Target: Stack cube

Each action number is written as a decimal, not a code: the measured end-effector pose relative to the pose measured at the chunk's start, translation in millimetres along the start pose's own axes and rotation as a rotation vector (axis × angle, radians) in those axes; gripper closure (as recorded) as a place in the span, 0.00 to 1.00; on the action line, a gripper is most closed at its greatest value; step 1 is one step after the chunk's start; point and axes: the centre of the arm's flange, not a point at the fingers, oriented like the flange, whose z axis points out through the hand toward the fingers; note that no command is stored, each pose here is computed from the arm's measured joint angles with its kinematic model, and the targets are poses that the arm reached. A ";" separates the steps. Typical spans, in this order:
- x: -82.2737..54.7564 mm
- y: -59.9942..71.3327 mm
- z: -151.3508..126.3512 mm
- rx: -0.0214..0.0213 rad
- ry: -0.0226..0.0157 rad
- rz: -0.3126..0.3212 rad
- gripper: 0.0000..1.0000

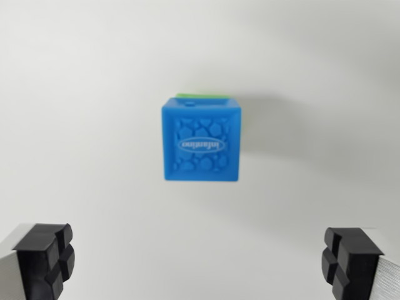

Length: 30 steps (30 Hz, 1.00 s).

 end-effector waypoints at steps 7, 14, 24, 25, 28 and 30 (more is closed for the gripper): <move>0.3 -0.3 -30.1 0.0007 0.0010 -0.001 0.00; 0.6 -0.6 -58.9 0.0007 0.0007 -0.001 0.00; 0.8 -0.9 -96.4 0.0009 0.0012 -0.002 0.00; 0.7 -0.9 -99.8 0.0009 0.0010 -0.002 0.00; 0.8 -1.0 -108.3 0.0011 0.0012 -0.003 0.00; 0.9 -1.0 -114.4 0.0012 0.0015 -0.003 0.00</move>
